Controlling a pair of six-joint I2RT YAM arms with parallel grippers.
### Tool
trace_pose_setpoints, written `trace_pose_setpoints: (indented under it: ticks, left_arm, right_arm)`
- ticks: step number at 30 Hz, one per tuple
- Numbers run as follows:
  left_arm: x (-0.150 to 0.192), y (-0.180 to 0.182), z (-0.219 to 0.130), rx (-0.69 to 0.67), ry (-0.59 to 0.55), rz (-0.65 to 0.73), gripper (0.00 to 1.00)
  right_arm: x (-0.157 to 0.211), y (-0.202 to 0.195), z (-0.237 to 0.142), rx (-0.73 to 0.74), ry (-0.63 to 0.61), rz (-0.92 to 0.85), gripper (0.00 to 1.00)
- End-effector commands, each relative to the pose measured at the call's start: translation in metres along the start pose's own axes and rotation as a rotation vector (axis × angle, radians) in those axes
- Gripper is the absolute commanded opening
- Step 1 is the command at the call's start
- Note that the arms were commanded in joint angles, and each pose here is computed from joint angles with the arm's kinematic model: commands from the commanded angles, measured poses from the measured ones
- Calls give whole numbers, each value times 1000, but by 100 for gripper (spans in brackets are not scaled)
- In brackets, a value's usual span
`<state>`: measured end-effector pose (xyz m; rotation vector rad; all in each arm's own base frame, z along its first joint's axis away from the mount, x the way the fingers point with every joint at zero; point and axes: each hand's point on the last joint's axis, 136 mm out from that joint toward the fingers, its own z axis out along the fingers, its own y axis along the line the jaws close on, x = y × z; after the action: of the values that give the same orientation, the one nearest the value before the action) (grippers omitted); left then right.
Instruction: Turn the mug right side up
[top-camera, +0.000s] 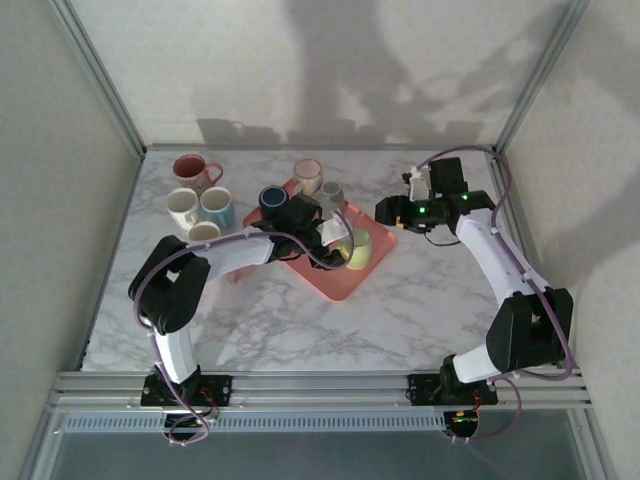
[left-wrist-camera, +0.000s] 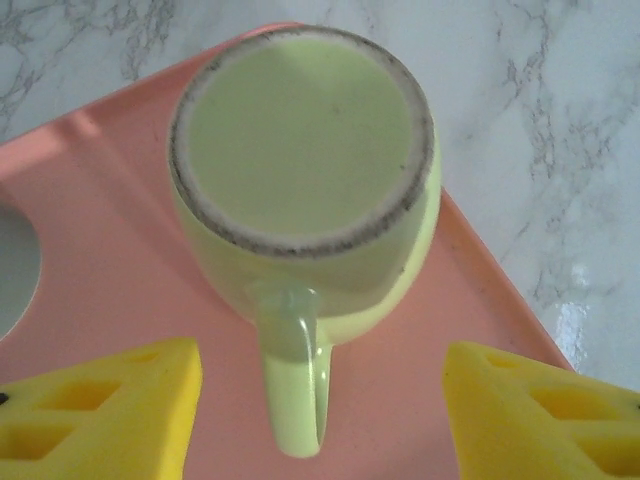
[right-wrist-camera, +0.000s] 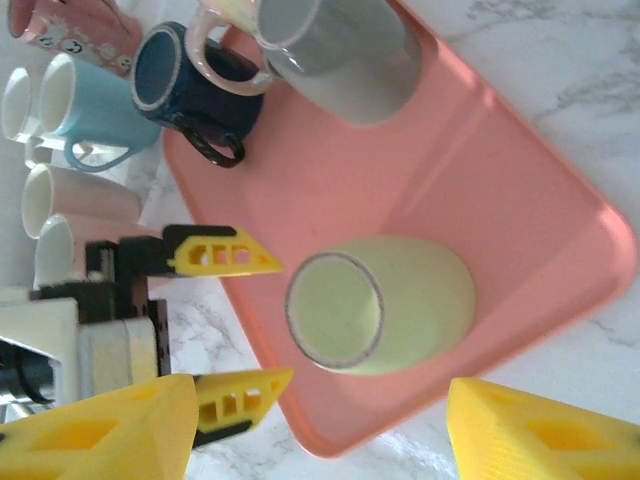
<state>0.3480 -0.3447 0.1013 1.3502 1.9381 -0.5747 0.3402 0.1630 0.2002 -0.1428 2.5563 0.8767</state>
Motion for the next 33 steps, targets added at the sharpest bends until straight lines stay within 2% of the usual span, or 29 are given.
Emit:
trace_pose_setpoints:
  ticks: [1, 6, 12, 17, 30, 33]
  left_arm:
    - [-6, 6, 7, -20, 10, -36, 60]
    - [1, 5, 15, -17, 51, -15, 51]
    - [9, 0, 20, -6, 91, 1, 47]
    - [6, 1, 21, -7, 86, 12, 39]
    - [8, 3, 26, -13, 95, 30, 2]
    - [1, 3, 21, -18, 67, 29, 0]
  right_arm:
    - [15, -9, -5, 25, 9, 20, 67]
    - [23, -19, -9, 40, 6, 46, 67]
    - [24, -23, -16, 36, -7, 53, 67]
    - [26, -26, -17, 32, -6, 59, 67]
    - [34, -26, -28, 25, -36, 74, 67]
    - [37, -26, -29, 21, -44, 83, 67]
